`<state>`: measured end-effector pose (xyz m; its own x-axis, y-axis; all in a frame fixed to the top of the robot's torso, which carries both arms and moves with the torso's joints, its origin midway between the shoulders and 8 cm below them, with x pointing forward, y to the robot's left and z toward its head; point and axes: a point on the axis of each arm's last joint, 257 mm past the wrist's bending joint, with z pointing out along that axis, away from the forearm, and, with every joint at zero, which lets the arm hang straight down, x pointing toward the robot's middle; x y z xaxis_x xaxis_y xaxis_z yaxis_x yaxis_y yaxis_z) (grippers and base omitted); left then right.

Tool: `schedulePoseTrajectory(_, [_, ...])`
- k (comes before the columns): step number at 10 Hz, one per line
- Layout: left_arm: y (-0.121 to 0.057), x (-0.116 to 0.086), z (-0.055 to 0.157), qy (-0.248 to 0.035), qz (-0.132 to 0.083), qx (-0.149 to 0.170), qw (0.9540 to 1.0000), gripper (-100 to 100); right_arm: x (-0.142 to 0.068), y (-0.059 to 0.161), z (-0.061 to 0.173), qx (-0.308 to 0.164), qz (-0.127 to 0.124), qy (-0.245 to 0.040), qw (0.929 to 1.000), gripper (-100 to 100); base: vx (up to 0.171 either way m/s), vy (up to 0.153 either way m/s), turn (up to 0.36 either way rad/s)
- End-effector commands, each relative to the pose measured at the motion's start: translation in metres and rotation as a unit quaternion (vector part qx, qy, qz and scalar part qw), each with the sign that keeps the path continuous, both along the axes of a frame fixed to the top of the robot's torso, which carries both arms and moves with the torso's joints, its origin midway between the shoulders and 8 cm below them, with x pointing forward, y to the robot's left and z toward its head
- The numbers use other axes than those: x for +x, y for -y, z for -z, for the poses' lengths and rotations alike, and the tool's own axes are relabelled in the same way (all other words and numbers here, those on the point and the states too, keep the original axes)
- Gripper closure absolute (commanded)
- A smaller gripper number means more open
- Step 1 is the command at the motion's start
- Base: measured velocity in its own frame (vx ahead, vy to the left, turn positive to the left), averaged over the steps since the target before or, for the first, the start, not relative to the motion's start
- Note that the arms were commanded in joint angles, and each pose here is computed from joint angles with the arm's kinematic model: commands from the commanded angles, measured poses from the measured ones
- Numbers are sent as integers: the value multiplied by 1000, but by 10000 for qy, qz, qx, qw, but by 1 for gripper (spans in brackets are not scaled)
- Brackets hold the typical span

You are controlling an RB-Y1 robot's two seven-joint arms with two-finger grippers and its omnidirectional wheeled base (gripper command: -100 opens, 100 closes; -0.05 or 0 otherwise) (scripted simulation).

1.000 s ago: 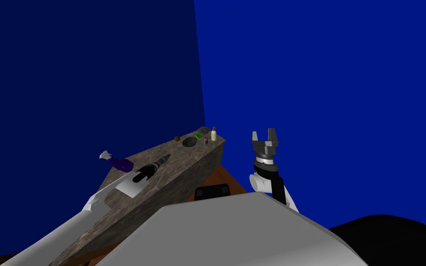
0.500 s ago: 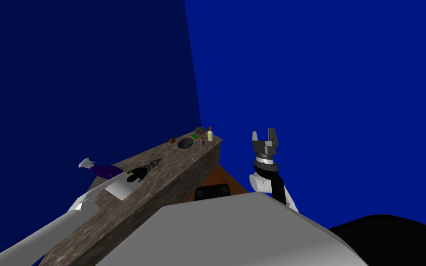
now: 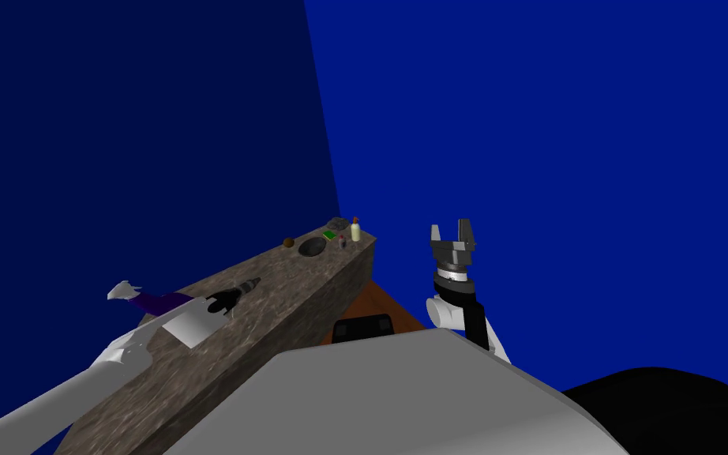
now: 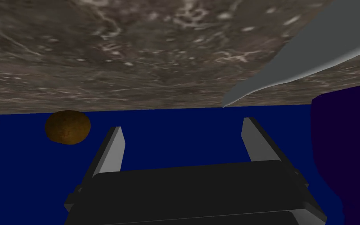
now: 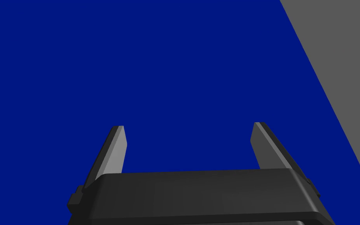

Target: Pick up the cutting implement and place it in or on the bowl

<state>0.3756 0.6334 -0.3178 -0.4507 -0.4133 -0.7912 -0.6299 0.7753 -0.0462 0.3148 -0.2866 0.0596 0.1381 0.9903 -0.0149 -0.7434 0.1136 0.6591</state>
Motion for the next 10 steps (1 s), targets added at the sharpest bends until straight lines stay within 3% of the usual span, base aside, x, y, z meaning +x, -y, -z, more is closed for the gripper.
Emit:
schedulePoseTrajectory(1, [-24, -19, 5, -224, -199, 166, 9994, -100, 0, 0, 0, 0, 0, 0, 10000, 0, -17, 16, -90])
schedulePoseTrajectory(2, [-38, -37, 13, -421, -343, 257, 9982, -100, 0, 0, 0, 0, 0, 0, 10000, 0, -24, 21, -82])
schedulePoseTrajectory(4, [-33, -36, 12, -389, -318, 240, 9984, -100, 0, 0, 0, 0, 0, 0, 10000, 0, -13, 11, -10])
schedulePoseTrajectory(5, [-34, -37, 12, -397, -326, 244, 9984, 0, 0, 0, 0, 0, 0, 0, 10000, 0, 0, 0, 0])
schedulePoseTrajectory(6, [-37, -40, 20, -408, -365, 244, 9982, -100, 0, 0, 0, 0, 0, 0, 10000, 0, 23, 19, -66])
schedulePoseTrajectory(9, [-38, -43, 25, -418, -393, 243, 9981, -100, 0, 0, 0, 0, 0, 0, 10000, 0, 16, 20, -34])
schedulePoseTrajectory(10, [-38, -43, 25, -419, -392, 244, 9981, 100, 0, 0, 0, 0, 0, 0, 10000, 0, 0, 0, 0])
